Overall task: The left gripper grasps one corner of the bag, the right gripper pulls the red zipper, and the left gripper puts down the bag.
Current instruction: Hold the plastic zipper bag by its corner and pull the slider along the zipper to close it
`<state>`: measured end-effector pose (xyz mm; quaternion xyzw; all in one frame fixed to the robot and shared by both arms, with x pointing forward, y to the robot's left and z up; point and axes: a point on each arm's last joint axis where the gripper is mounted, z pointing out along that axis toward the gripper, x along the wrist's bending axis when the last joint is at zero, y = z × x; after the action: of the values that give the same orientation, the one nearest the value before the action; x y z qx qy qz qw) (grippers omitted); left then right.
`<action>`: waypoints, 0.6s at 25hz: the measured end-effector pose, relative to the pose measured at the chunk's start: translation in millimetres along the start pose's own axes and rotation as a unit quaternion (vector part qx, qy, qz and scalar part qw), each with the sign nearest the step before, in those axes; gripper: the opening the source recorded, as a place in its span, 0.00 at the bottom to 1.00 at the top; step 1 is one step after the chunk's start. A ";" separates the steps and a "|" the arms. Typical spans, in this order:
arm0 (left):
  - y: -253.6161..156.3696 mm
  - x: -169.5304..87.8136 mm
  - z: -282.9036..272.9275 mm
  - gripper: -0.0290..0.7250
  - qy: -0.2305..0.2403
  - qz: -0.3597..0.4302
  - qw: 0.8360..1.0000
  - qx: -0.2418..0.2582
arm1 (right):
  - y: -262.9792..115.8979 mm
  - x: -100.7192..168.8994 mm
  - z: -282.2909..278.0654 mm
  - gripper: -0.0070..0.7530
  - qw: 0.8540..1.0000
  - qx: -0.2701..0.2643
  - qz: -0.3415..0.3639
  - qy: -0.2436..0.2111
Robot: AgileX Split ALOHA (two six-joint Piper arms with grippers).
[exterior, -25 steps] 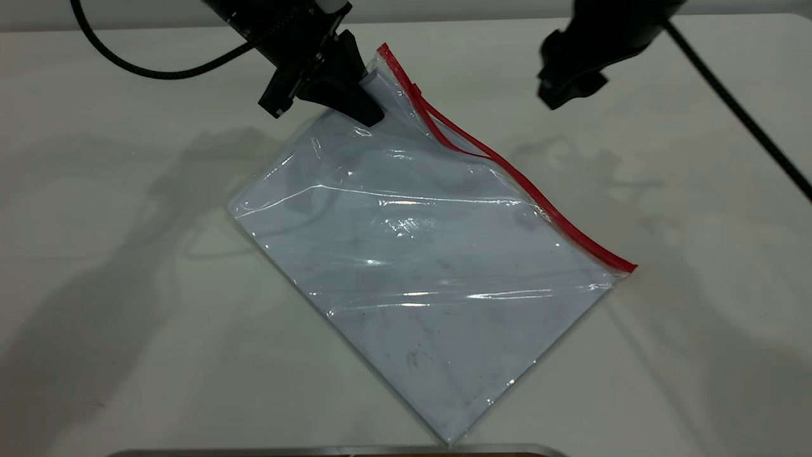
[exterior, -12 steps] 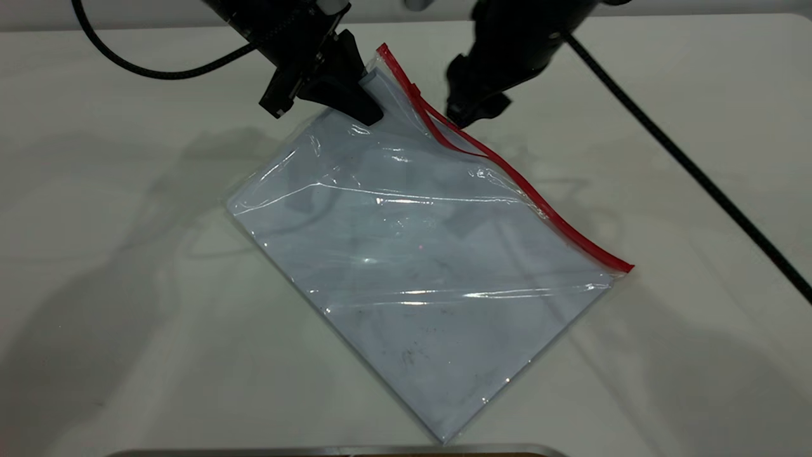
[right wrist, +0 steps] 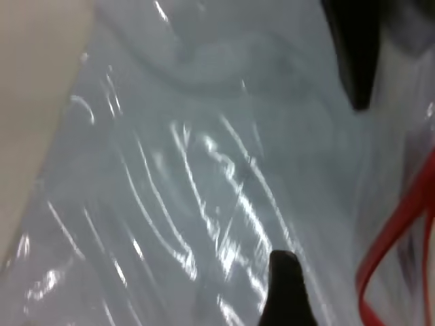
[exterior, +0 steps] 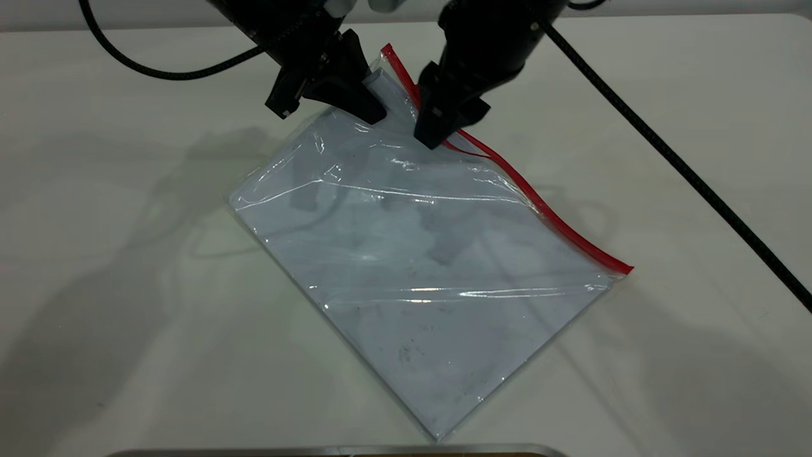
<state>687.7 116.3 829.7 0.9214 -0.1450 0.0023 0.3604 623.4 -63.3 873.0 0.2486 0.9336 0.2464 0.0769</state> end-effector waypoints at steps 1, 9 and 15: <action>0.0 0.0 0.0 0.11 0.000 0.000 1.000 0.000 | 2.7 -1.1 -0.9 0.77 1.000 -0.007 0.002 -0.003; 0.0 0.0 0.0 0.11 0.000 0.000 1.000 0.000 | 10.5 -4.8 -1.8 0.77 0.998 -0.045 0.027 -0.020; 0.0 0.0 0.0 0.11 0.000 0.000 1.000 0.000 | 16.2 -2.6 -2.5 0.66 0.996 -0.076 0.049 -0.004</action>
<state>687.7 116.3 829.7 0.9215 -0.1446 0.0022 0.3604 631.9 -53.5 883.4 0.2880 0.8987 0.3191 0.0873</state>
